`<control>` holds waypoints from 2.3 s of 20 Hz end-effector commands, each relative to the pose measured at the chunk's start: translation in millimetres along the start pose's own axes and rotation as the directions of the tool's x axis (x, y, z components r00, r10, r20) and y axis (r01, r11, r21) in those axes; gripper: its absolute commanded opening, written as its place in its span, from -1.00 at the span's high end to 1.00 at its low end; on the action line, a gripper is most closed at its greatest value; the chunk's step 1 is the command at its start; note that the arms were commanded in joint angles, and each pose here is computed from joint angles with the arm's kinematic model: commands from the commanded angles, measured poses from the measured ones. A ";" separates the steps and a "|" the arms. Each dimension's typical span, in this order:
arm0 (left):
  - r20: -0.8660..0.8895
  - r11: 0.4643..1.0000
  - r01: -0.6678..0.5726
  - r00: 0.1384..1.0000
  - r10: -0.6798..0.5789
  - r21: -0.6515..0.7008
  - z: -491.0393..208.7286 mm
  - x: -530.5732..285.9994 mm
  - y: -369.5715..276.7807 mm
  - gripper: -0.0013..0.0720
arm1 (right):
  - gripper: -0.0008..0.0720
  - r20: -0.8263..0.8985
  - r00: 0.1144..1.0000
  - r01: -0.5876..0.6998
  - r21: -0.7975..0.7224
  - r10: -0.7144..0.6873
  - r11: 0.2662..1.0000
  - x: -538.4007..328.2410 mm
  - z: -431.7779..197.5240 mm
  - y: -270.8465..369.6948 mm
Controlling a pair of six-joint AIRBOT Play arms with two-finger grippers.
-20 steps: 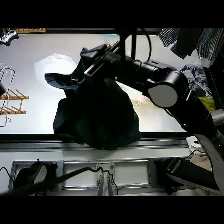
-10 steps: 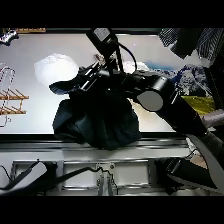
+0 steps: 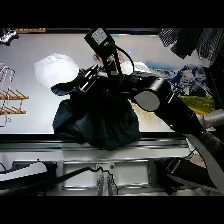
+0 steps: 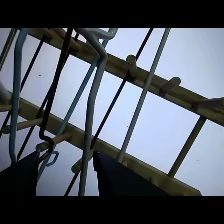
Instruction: Fold the clothes and pants, and hang the long-sleeved shirts on hangers.
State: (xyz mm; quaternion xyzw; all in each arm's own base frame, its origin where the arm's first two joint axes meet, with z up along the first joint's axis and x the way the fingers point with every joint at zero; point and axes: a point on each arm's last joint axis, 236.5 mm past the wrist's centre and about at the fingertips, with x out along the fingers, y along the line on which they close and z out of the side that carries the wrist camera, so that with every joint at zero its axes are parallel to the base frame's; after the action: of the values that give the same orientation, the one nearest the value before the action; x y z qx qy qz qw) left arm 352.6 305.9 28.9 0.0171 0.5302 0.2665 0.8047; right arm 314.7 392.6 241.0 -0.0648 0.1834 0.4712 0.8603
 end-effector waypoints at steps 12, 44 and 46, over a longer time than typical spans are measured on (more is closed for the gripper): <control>-0.051 0.996 0.032 0.998 -0.028 0.087 -7.9 45.9 -14.2 0.33 | 0.84 -0.007 1.000 -0.003 0.000 0.003 1.000 0.3 -1.9 1.0; 0.542 0.898 0.317 0.718 -0.437 0.305 27.8 -329.5 -145.4 0.89 | 0.84 0.045 0.998 0.041 -0.030 -0.039 0.999 -1.4 11.3 -9.0; 0.496 0.867 0.340 0.717 -0.489 0.364 -1.8 -347.0 -155.0 0.89 | 0.84 0.056 0.997 0.056 -0.050 -0.053 0.997 -3.4 15.0 -11.9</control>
State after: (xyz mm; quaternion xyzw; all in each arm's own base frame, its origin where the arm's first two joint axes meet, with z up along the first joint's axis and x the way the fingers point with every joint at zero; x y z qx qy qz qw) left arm 349.8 55.6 266.5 0.0670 0.2714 0.0425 0.9592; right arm 322.5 389.8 248.3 -0.0717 0.1634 0.4601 0.8697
